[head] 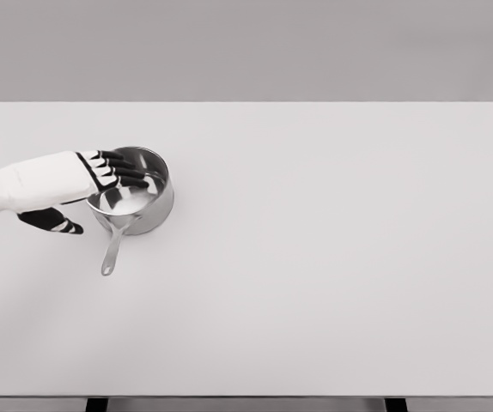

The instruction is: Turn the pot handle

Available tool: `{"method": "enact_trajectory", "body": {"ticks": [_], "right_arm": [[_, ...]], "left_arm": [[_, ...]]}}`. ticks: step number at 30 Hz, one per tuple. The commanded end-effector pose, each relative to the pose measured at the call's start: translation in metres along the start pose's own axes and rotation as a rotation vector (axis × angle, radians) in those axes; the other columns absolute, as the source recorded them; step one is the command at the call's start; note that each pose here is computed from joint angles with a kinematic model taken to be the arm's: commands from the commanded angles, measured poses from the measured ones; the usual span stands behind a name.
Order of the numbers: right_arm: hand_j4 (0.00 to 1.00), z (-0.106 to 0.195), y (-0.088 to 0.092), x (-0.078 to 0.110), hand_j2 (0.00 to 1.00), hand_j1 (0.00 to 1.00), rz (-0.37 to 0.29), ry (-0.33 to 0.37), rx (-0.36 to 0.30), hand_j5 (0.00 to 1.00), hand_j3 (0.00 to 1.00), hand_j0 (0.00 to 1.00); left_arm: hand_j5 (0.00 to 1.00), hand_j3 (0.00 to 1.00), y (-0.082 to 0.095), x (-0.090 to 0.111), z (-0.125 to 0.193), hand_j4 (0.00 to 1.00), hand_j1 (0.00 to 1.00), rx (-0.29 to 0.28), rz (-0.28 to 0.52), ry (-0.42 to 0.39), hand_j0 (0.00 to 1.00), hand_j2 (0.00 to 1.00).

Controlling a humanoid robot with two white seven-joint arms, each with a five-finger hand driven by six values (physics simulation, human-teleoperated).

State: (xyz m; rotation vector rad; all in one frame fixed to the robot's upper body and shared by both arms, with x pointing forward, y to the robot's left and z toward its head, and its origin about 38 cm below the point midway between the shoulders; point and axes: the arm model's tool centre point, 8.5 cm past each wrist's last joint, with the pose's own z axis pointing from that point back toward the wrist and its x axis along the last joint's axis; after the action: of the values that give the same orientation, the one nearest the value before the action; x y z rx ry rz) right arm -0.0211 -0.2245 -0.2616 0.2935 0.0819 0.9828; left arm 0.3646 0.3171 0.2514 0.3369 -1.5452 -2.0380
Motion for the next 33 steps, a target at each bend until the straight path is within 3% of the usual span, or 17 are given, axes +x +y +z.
{"method": "enact_trajectory", "body": {"ticks": [1,5,8,10,13,16,19,29,33], "right_arm": [[1.00,0.000,0.000,0.000,1.00,1.00,0.001,-0.001,0.000,1.00,1.00,1.00],[1.00,0.000,-0.001,0.000,1.00,1.00,-0.001,0.007,-0.001,1.00,1.00,1.00],[1.00,0.000,-0.001,0.000,1.00,1.00,-0.001,0.007,-0.001,1.00,1.00,1.00],[1.00,0.000,-0.001,0.000,1.00,1.00,-0.001,0.007,-0.001,1.00,1.00,1.00],[1.00,0.000,-0.001,-0.001,1.00,1.00,-0.002,0.008,-0.001,1.00,1.00,1.00],[1.00,0.000,-0.001,0.000,1.00,1.00,-0.001,0.007,-0.001,1.00,1.00,1.00],[1.00,0.000,-0.001,-0.001,1.00,1.00,-0.002,0.008,-0.001,1.00,1.00,1.00],[1.00,0.000,-0.001,-0.001,1.00,1.00,-0.003,0.008,-0.001,1.00,1.00,1.00],[1.00,0.000,-0.001,0.000,1.00,1.00,-0.001,0.007,-0.001,1.00,1.00,1.00]], "left_arm": [[1.00,1.00,0.000,0.001,-0.001,1.00,1.00,-0.001,0.005,-0.005,1.00,1.00],[1.00,1.00,0.004,0.001,0.000,1.00,1.00,-0.024,-0.018,-0.013,1.00,1.00],[1.00,1.00,0.015,0.001,-0.001,1.00,1.00,-0.008,-0.039,-0.015,1.00,1.00],[1.00,1.00,0.020,0.009,-0.018,1.00,1.00,0.022,-0.041,-0.066,1.00,1.00],[1.00,1.00,0.015,0.020,-0.037,1.00,1.00,-0.003,-0.052,-0.142,1.00,1.00],[1.00,1.00,0.019,0.022,-0.038,1.00,1.00,0.015,-0.036,-0.160,1.00,1.00],[1.00,1.00,-0.006,0.026,-0.039,1.00,1.00,-0.072,-0.002,-0.180,1.00,1.00],[1.00,1.00,0.000,0.034,-0.054,1.00,1.00,-0.032,0.002,-0.221,1.00,1.00],[1.00,1.00,-0.008,0.036,-0.057,1.00,1.00,-0.044,0.016,-0.229,1.00,1.00]]}}
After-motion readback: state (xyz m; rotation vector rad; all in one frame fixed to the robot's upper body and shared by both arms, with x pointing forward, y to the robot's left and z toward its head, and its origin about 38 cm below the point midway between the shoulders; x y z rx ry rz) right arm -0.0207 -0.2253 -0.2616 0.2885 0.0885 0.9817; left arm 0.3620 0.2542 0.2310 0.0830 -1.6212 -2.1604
